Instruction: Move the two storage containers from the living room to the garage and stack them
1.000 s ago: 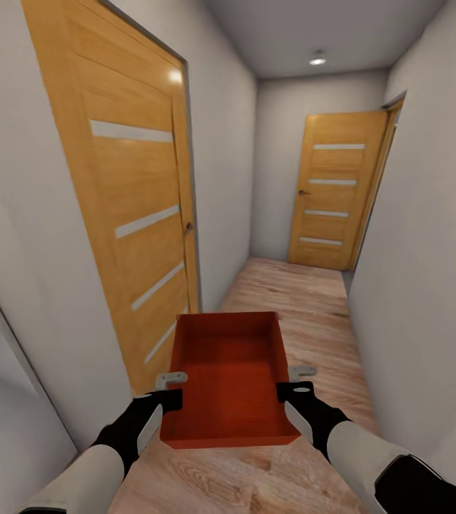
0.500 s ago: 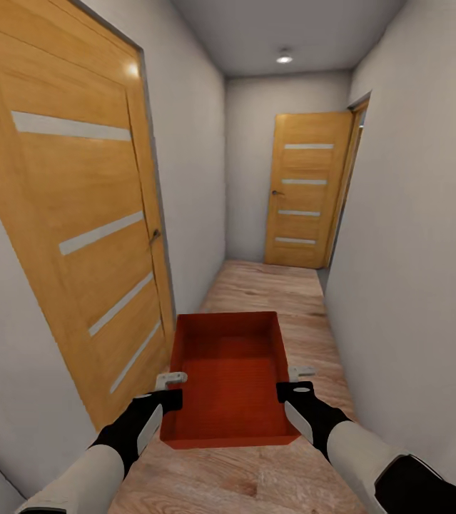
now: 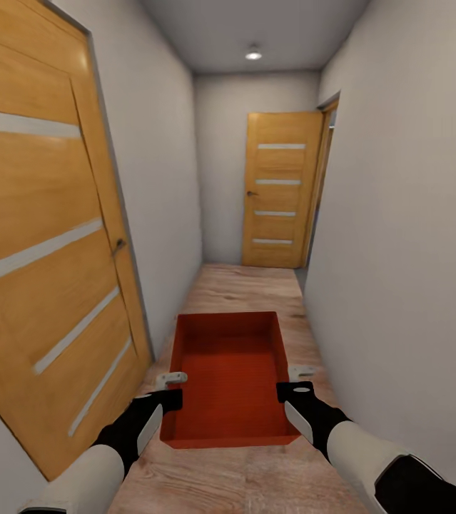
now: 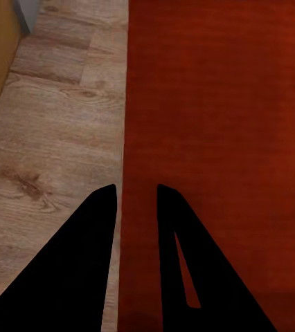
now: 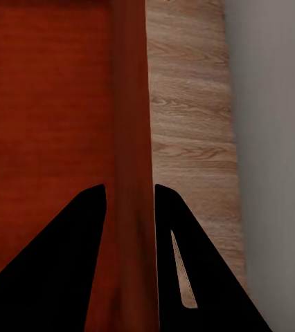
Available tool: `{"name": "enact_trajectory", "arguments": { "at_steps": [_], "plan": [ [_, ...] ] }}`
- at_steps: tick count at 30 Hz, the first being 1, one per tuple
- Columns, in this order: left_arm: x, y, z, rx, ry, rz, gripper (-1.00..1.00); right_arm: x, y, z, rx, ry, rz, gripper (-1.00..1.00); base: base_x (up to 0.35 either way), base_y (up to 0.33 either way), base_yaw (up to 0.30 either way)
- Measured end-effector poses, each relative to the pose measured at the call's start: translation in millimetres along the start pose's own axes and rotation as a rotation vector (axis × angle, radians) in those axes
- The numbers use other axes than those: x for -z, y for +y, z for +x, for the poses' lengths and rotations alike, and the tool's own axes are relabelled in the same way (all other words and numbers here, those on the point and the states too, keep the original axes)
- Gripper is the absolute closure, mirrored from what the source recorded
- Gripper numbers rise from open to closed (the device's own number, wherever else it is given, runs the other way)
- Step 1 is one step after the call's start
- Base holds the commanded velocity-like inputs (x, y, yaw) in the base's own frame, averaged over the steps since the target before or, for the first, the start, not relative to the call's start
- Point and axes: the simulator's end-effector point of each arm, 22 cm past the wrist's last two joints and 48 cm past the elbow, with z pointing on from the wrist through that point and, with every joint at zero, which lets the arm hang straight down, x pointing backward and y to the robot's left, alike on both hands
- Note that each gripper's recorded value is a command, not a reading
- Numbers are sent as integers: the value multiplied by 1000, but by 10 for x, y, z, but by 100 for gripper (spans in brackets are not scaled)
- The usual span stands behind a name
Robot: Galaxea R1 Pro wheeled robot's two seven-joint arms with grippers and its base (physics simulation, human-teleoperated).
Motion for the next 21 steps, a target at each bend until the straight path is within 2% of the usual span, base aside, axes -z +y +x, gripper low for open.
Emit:
{"name": "enact_trajectory", "arguments": {
  "at_steps": [6, 21],
  "plan": [
    [0, -2, -3, 0, -1, 0, 100, -1, -1, -2, 0, 0, -1, 100, 321, 0, -134],
    [0, 1, 0, 0, 0, 0, 100, 0, 1, 1, 0, 0, 0, 100, 322, 0, -4]
  ]
}}
